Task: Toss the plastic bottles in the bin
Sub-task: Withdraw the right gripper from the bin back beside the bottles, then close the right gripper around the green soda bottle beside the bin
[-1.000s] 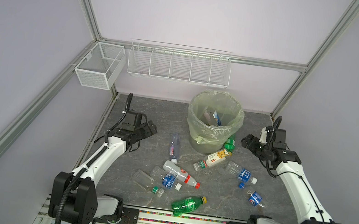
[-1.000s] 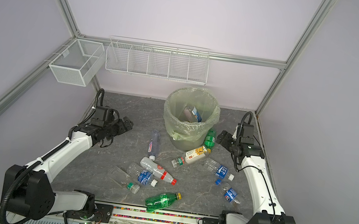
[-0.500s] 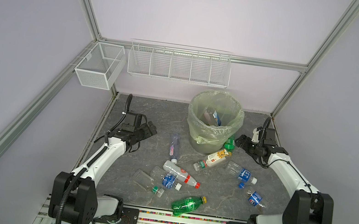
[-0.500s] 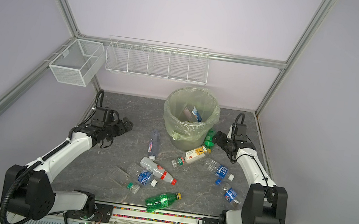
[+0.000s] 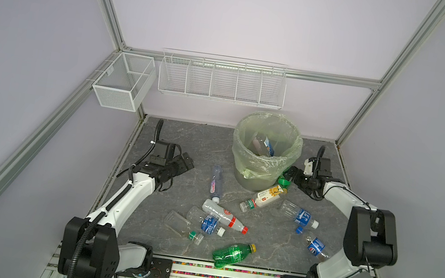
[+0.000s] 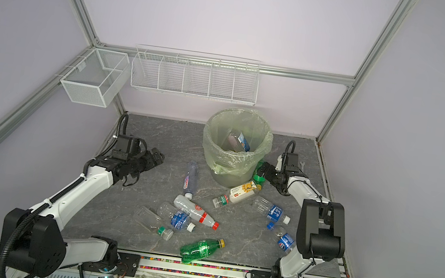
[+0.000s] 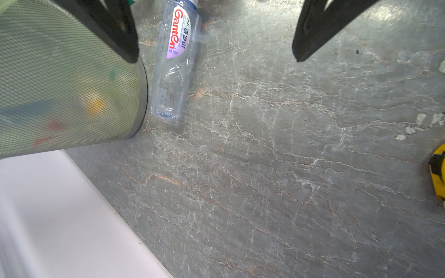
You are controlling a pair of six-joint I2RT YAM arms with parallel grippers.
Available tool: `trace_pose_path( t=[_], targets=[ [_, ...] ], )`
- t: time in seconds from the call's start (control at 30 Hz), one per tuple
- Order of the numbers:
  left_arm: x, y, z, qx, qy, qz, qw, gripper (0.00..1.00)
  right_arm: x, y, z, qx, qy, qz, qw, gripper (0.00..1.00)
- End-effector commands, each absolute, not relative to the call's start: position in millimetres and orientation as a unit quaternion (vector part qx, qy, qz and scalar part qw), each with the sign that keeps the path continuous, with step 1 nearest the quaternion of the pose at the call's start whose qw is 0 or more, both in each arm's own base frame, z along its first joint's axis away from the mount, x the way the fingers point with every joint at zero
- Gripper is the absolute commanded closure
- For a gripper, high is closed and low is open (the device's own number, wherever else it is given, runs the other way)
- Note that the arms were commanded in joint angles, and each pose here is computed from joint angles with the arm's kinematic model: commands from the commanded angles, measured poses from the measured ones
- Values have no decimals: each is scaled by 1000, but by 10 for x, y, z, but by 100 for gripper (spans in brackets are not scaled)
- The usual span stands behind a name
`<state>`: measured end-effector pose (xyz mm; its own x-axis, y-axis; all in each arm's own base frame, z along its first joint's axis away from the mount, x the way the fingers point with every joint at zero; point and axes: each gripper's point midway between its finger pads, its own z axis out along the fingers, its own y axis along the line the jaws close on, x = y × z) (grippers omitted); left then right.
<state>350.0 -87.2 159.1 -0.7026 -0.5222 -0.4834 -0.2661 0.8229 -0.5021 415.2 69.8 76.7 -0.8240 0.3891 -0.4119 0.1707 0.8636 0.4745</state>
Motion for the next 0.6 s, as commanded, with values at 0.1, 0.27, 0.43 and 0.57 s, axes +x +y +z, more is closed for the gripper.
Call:
trace_pose_path(
  t=[0.1, 0.27, 0.43, 0.57],
  targets=[
    [3383, -821, 1554, -231, 902, -196, 308, 1, 4382, 754, 751, 132, 924, 234, 271, 4],
    [3388, -759, 1635, -227, 900, -183, 324, 1, 4434, 781, 623, 128, 928, 237, 257, 10],
    [3402, -732, 1705, -226, 898, -180, 332, 1, 4471, 789, 501, 130, 932, 238, 243, 20],
    [3405, -739, 1695, -229, 898, -184, 329, 1, 4514, 801, 442, 130, 932, 240, 240, 25]
  ],
)
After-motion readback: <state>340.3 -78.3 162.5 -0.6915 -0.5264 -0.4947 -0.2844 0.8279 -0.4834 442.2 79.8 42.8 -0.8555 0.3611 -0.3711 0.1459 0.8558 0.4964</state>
